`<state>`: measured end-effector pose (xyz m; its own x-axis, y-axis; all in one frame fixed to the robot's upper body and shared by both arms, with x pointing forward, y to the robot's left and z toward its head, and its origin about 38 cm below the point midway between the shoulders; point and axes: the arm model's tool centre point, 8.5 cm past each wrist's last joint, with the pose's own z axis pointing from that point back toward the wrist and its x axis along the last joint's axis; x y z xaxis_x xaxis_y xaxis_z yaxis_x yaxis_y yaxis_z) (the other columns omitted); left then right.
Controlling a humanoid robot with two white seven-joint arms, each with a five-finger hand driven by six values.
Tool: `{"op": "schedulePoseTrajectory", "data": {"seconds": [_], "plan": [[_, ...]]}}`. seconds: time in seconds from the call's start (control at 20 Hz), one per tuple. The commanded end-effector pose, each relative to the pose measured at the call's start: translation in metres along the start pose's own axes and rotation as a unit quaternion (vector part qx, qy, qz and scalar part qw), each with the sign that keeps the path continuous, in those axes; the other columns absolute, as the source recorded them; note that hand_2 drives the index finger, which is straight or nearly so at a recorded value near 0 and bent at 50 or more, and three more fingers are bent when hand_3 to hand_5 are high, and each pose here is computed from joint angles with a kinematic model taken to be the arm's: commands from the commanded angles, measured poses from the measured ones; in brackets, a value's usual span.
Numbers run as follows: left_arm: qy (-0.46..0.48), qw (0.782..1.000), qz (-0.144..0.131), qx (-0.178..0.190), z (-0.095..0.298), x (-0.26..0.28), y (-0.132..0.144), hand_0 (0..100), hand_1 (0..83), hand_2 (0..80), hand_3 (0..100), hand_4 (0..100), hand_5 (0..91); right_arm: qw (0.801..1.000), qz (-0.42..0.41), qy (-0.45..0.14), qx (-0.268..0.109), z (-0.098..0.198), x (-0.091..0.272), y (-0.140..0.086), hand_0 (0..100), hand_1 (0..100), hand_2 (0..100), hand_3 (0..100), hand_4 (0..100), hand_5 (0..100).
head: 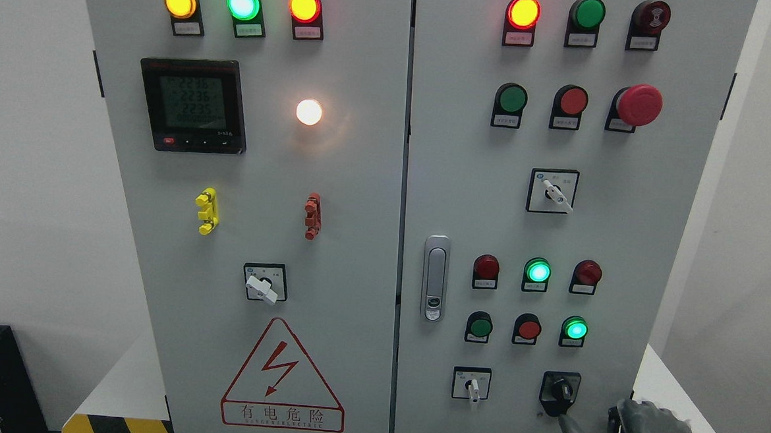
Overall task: Flip black knob to close circuit
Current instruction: 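Reach the right hand up toward the black rotary knob, then close the right hand fingers around the black rotary knob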
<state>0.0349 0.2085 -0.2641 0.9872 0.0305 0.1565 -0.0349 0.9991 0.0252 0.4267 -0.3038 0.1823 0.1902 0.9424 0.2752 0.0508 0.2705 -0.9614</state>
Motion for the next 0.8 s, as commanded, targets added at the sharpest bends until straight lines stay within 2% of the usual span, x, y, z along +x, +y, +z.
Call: {"op": "schedulePoseTrajectory", "data": {"seconds": [0.0,0.75], "plan": [[0.01,1.0,0.001,0.001,0.0014,-0.0128,0.0005,12,55.6,0.0,0,0,0.0,1.0,0.007,-0.017,0.006,0.0001,0.0117,0.0051,0,0,89,100,84,82],[0.011,1.0,0.001,0.001,0.0016,-0.0138,0.0006,12,55.6,0.0,0,0,0.0,1.0,0.01,-0.014,0.012,-0.0055,0.0119,0.0084,0,0,89,100,84,82]]}}
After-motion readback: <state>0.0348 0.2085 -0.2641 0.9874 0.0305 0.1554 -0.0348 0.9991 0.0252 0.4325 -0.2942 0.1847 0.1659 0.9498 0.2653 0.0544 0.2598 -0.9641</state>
